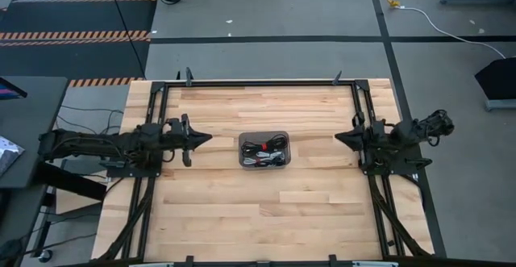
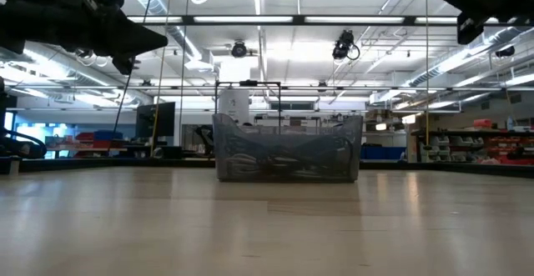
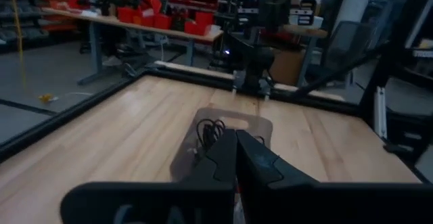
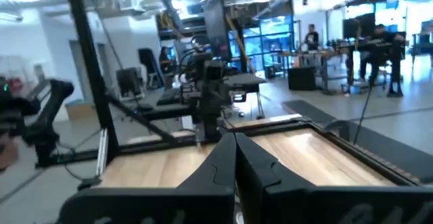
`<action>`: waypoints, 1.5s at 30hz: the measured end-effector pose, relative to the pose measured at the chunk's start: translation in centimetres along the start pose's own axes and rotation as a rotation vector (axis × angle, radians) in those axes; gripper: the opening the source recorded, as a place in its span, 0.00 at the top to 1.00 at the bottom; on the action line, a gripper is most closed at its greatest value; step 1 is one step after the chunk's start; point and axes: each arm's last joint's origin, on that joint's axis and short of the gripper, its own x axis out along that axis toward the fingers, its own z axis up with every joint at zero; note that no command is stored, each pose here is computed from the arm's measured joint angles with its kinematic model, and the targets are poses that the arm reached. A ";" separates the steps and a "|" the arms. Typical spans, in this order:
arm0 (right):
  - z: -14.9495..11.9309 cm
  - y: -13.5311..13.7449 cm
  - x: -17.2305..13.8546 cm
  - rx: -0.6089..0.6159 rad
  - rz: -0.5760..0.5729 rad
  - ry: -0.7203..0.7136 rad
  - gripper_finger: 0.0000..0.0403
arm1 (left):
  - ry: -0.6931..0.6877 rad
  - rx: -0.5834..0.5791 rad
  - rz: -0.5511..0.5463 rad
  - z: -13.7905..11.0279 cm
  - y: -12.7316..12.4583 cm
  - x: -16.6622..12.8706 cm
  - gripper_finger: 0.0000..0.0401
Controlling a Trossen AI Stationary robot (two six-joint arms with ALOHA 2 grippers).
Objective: Pick and place USB-C Cables
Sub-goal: Return to Home Position
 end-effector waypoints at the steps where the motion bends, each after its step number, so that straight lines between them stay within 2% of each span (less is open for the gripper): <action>1: -0.4 0.0 0.0 -0.010 0.018 0.002 0.98 | 0.006 0.000 -0.012 -0.1 0.0 0.0 0.98; 3: -0.8 0.3 0.1 -0.023 0.094 0.001 0.98 | 0.022 -0.001 -0.044 -0.2 -0.2 0.0 0.98; 7: -2.0 1.1 0.3 -0.041 0.336 -0.028 0.98 | 0.042 0.004 -0.052 -0.4 -0.2 0.0 0.98; 9: -2.3 1.2 0.3 -0.039 0.376 -0.070 0.98 | 0.049 0.005 -0.050 -0.4 -0.2 0.0 0.98; 11: -3.0 1.2 0.5 -0.058 0.366 -0.090 0.98 | 0.059 0.006 -0.049 -0.5 -0.1 0.0 0.98; 17: -5.3 0.7 0.8 -0.084 0.290 -0.019 0.98 | 0.060 0.009 -0.049 -0.5 -0.1 0.0 0.98; 27: -5.5 -0.2 1.2 -0.104 0.222 0.000 0.99 | 0.062 0.035 -0.048 -0.6 -0.1 0.0 0.98; 33: -5.8 -0.7 1.3 -0.072 0.238 0.037 0.99 | 0.062 0.047 -0.047 -0.6 -0.1 0.0 0.98; 40: -6.1 -1.2 1.4 -0.067 0.201 0.078 0.99 | 0.065 0.075 -0.048 -0.6 -0.1 0.0 0.98; 45: -6.8 -1.3 1.4 -0.051 0.193 0.151 0.98 | 0.033 0.077 -0.045 -2.3 0.2 -0.3 0.98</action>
